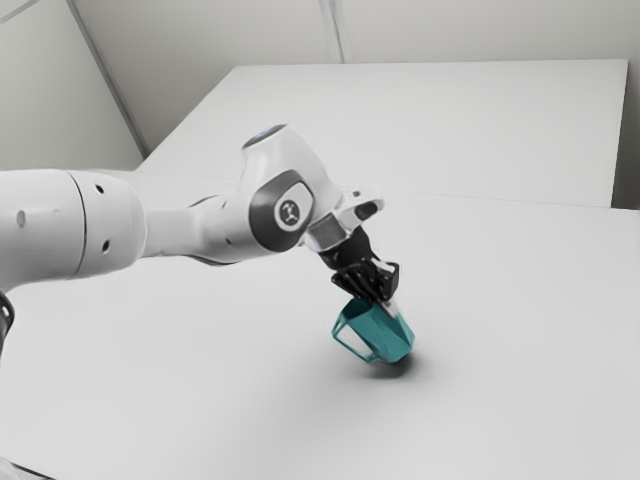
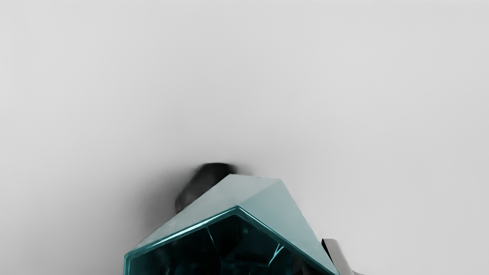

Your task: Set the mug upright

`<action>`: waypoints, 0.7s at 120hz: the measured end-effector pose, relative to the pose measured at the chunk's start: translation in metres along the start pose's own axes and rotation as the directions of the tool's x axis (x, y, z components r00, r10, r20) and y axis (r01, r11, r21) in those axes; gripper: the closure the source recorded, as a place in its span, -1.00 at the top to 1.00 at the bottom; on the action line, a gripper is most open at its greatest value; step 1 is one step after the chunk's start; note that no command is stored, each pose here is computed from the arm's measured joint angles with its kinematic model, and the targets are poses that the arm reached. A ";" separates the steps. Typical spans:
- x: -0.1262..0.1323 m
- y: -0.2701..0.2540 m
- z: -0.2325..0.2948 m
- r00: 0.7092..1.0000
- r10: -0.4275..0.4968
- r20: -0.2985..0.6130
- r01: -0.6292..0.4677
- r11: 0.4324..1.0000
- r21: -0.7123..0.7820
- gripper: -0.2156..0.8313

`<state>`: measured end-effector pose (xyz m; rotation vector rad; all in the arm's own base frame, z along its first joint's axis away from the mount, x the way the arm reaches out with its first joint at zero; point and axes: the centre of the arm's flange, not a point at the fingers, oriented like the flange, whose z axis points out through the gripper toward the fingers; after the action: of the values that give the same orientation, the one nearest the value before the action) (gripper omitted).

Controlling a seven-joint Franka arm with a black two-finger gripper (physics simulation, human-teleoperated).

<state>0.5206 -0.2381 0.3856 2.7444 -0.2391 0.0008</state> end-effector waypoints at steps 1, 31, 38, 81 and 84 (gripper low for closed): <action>0.000 -0.002 -0.001 1.000 0.000 0.000 0.000 1.000 0.007 -0.91; 0.002 -0.066 -0.033 0.999 -0.012 0.033 0.005 0.979 0.202 -0.91; 0.003 -0.084 -0.039 0.999 -0.027 0.040 0.017 0.970 0.244 -0.91; 0.027 -0.144 -0.051 0.999 -0.048 0.015 0.037 0.911 0.410 -0.91; 0.029 -0.150 -0.049 0.999 -0.050 0.012 0.040 0.908 0.417 -0.91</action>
<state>0.5757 -0.0880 0.3756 3.1788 -0.2002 0.0095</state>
